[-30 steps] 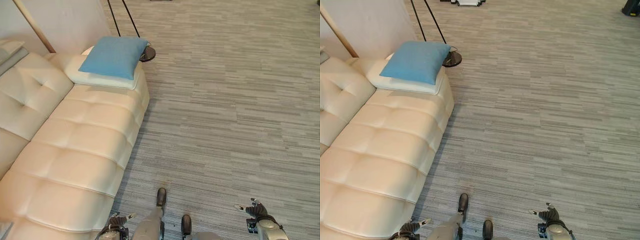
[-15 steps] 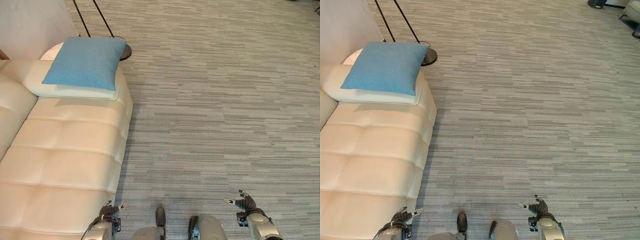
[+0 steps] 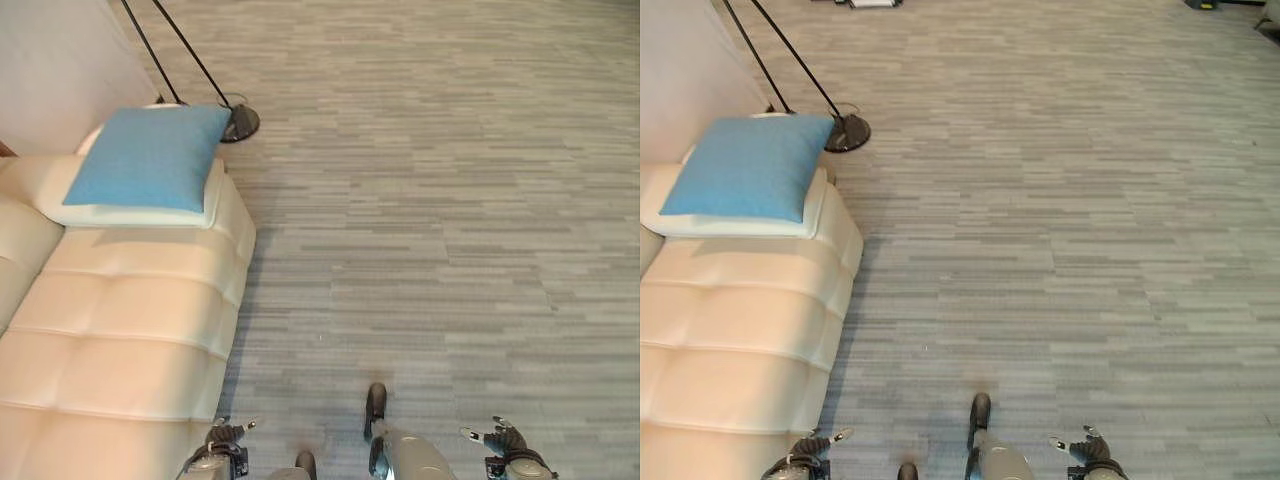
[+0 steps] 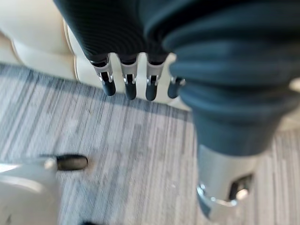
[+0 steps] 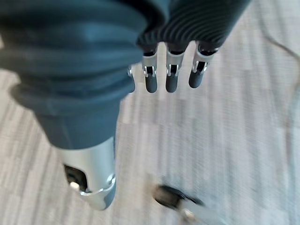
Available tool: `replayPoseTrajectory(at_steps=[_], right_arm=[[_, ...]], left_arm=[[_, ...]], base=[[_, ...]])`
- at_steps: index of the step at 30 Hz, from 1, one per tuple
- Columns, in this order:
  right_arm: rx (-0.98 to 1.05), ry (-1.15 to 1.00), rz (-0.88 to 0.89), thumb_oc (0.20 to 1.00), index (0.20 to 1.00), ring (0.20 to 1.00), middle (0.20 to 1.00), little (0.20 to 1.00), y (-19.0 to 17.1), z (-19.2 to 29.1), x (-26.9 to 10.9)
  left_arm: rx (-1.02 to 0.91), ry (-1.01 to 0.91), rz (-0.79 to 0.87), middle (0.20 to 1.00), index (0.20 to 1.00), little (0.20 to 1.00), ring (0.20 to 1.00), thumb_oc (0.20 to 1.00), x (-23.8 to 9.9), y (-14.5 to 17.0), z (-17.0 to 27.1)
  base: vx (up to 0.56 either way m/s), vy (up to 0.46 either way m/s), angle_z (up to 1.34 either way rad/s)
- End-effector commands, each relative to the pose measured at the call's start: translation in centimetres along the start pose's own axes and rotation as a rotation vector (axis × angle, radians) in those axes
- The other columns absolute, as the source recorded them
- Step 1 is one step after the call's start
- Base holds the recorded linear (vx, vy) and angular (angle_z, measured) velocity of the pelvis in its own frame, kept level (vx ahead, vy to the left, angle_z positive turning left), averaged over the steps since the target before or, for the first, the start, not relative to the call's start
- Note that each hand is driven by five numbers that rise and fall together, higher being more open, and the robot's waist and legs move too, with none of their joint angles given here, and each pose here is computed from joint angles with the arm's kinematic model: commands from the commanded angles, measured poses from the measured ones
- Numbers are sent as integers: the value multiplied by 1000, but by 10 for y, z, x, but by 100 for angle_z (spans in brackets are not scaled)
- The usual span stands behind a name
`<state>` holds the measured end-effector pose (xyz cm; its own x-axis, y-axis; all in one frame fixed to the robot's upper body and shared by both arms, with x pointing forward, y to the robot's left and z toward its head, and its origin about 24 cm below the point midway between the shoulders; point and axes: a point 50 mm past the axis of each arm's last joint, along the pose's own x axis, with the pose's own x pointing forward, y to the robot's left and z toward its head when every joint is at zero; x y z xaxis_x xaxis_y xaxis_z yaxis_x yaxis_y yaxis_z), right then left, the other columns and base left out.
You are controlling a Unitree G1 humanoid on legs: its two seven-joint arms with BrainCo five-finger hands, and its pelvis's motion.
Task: Pick up all the scattered cushions and arrange them neatly on the sofa.
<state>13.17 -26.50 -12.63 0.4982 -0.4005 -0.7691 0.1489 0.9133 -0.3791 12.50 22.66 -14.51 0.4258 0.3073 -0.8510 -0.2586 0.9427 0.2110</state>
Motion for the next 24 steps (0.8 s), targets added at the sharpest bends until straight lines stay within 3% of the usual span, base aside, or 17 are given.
replayPoseTrajectory(at_steps=[1,13,24], right_arm=[[6,-123,-27,1000,1000,1000,1000,1000,-16,32,4],[-72,-74,-38,1000,1000,1000,1000,1000,-19,20,4],[-67,-59,35,1000,1000,1000,1000,1000,3,17,3]], left_arm=[[-21,-51,-4,1000,1000,1000,1000,1000,2,-1,16],[6,13,4,1000,1000,1000,1000,1000,-1,-3,-5],[-2,54,60,1000,1000,1000,1000,1000,-1,17,-16]], base=[[340,-273,-6],[284,-54,-22],[491,156,-16]])
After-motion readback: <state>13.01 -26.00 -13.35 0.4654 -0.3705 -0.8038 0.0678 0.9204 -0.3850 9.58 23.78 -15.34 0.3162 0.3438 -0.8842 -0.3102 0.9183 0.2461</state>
